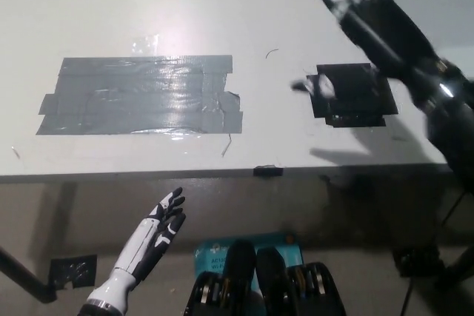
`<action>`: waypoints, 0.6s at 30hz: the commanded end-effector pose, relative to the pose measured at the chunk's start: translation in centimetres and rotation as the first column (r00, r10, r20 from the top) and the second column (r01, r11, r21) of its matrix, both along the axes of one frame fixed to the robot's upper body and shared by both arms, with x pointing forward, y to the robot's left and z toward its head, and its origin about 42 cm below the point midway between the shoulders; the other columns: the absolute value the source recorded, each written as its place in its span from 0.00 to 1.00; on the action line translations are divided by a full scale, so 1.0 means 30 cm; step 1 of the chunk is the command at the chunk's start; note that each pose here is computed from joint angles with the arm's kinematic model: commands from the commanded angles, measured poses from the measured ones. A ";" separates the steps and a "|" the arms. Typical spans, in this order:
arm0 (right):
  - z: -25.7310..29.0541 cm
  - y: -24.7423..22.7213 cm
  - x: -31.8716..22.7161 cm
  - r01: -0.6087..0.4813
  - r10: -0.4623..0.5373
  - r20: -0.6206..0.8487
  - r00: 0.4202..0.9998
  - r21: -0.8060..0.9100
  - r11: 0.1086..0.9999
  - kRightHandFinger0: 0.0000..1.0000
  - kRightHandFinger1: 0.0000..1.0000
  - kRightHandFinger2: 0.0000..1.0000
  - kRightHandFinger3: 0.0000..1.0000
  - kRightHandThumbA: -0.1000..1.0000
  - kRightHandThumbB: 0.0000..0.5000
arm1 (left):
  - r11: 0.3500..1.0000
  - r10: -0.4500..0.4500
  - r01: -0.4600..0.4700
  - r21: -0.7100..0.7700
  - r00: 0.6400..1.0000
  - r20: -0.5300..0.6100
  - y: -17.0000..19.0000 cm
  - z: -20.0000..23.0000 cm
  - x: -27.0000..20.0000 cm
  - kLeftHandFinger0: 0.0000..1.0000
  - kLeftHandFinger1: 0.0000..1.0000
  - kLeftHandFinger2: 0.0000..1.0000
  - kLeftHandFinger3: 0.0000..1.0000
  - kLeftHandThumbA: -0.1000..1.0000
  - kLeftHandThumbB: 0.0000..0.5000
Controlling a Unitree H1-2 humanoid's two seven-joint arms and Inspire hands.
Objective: A tripod is kept on the middle of the desk infront of the robot and the robot grabs one of its legs to pick it up and hands it to a person
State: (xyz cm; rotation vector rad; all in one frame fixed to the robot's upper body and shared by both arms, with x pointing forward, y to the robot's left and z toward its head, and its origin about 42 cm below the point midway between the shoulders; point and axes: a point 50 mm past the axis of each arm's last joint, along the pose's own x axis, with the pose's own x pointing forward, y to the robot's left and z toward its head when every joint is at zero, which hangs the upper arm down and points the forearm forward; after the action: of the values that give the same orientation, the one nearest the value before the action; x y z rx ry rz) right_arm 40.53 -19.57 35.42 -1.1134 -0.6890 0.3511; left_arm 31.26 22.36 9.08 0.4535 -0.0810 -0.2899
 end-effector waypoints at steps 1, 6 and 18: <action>0.164 -0.190 -0.624 -0.387 0.399 -0.016 0.917 0.206 0.899 1.00 1.00 1.00 1.00 1.00 1.00 | 0.999 -0.051 0.051 -0.001 0.994 0.092 0.000 0.069 0.043 0.90 0.98 1.00 1.00 1.00 0.19; 0.003 -0.184 -0.685 -0.336 0.381 -0.084 0.921 0.327 0.883 1.00 1.00 1.00 1.00 1.00 1.00 | 1.000 -0.031 0.031 -0.003 0.998 0.062 0.008 0.045 0.012 0.90 1.00 1.00 1.00 1.00 0.15; -0.427 -0.066 -0.465 0.044 0.247 -0.318 0.915 0.689 0.723 1.00 1.00 1.00 1.00 0.99 0.75 | 1.000 -0.001 0.002 -0.030 1.000 0.031 0.017 0.000 -0.040 0.92 1.00 1.00 1.00 1.00 0.19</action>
State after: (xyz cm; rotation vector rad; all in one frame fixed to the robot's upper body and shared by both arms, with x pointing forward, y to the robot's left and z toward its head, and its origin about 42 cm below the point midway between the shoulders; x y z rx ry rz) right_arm 25.07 -22.22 25.75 -0.5813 -0.4932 0.4742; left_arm 30.67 22.50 8.55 0.4491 -0.0630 -0.2884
